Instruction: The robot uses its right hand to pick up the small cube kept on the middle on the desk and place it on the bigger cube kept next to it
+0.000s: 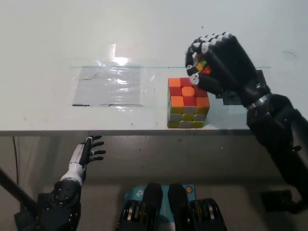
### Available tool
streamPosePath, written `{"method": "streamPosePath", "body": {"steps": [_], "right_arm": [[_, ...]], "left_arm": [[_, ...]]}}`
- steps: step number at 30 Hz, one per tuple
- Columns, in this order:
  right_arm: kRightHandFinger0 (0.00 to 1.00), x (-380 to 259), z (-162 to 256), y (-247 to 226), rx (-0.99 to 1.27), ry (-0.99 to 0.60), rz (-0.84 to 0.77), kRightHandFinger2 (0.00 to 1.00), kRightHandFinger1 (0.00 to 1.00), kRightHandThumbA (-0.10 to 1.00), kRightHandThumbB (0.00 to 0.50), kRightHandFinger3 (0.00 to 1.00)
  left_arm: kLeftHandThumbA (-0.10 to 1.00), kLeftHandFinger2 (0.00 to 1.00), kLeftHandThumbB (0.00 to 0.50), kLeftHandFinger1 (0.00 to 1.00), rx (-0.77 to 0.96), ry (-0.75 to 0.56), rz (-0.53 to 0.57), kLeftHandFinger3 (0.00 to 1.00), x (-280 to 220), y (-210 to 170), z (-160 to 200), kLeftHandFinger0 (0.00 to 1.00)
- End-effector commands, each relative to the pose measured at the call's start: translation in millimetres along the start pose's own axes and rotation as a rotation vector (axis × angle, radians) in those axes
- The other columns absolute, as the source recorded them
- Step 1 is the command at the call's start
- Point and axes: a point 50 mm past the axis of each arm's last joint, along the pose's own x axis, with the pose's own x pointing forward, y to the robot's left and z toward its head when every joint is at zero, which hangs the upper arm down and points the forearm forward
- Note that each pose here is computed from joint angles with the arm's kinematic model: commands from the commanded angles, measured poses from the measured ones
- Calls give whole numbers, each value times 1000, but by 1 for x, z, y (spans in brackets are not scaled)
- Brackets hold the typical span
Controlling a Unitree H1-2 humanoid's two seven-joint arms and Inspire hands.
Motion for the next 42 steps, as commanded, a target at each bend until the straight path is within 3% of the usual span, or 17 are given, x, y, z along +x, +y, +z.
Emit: {"method": "streamPosePath", "body": {"steps": [1, 6, 8, 13, 18, 25, 28, 30, 32, 33, 34, 35, 36, 37, 38, 40, 42], "right_arm": [[0, 23, 8, -14, -19, -72, -68, 485, 98, -100, 350, 380], [0, 20, 7, -1, -8, -66, -55, 517, 98, -100, 272, 401], [0, 21, 7, 5, 0, -63, -28, 535, 109, -100, 271, 410], [0, 19, 6, 13, 6, -65, -13, 545, 129, -100, 255, 443], [0, 15, 2, 19, 29, -40, -8, 573, 144, -100, 292, 493], [0, 12, 2, 26, 48, -10, -9, 587, 177, -100, 267, 515], [0, 10, 0, 31, 29, -25, -12, 634, 209, -100, 262, 586], [0, 9, -1, 31, 30, -24, -11, 595, 190, -100, 206, 789], [0, 8, -2, 32, 55, -9, -8, 470, 112, -100, 148, 723], [0, 8, -2, 32, 63, -4, -7, 389, 52, -100, 65, 650], [0, 8, -2, 32, 67, 0, -2, 357, 23, -100, 22, 672], [0, 7, -2, 33, 66, 4, 6, 393, 48, -100, 6, 755], [44, 7, -2, 33, 70, 20, 46, 443, 146, 41, 41, 1000], [111, 5, -2, 33, 74, 29, 50, 477, 236, 161, 136, 1000], [158, 5, -2, 33, 47, 39, 66, 422, 252, 297, 117, 1000], [652, 5, -2, 34, -24, 39, 111, 930, 776, 636, 243, 1000], [809, 5, -2, 35, -61, 50, 138, 1000, 1000, 808, 319, 1000]], "left_arm": [[1000, 787, 154, 687, -1, -74, 3, 811, 8, 4, 20, 721], [1000, 749, 136, 658, 17, -87, -2, 775, 8, 4, 21, 684], [1000, 773, 161, 681, 9, -72, 0, 793, 8, 4, 21, 700], [1000, 777, 142, 676, 15, -79, -3, 808, 8, 3, 21, 698], [1000, 790, 130, 699, 27, -84, -2, 805, 8, 3, 21, 729], [1000, 798, 142, 698, 18, -74, -4, 827, 9, 4, 23, 738], [1000, 793, 138, 700, 19, -78, -3, 817, 9, 4, 23, 729], [1000, 780, 133, 686, 22, -81, 0, 807, 9, 4, 23, 718], [1000, 783, 138, 689, 26, -83, 0, 816, 9, 3, 23, 719], [1000, 785, 138, 691, 26, -84, 0, 819, 8, 3, 23, 719], [1000, 791, 138, 693, 19, -88, -6, 825, 8, 3, 23, 717], [1000, 770, 142, 677, 14, -83, -7, 805, 9, 3, 23, 702], [1000, 778, 136, 695, 29, -85, -10, 809, 8, 3, 23, 728], [1000, 775, 126, 696, 35, -85, -13, 806, 10, 4, 25, 730], [1000, 767, 127, 688, 39, -88, -15, 799, 10, 4, 25, 719], [1000, 749, 131, 666, 29, -88, -9, 775, 10, 4, 24, 693], [1000, 748, 130, 664, 35, -89, -7, 767, 10, 3, 25, 685]]}}
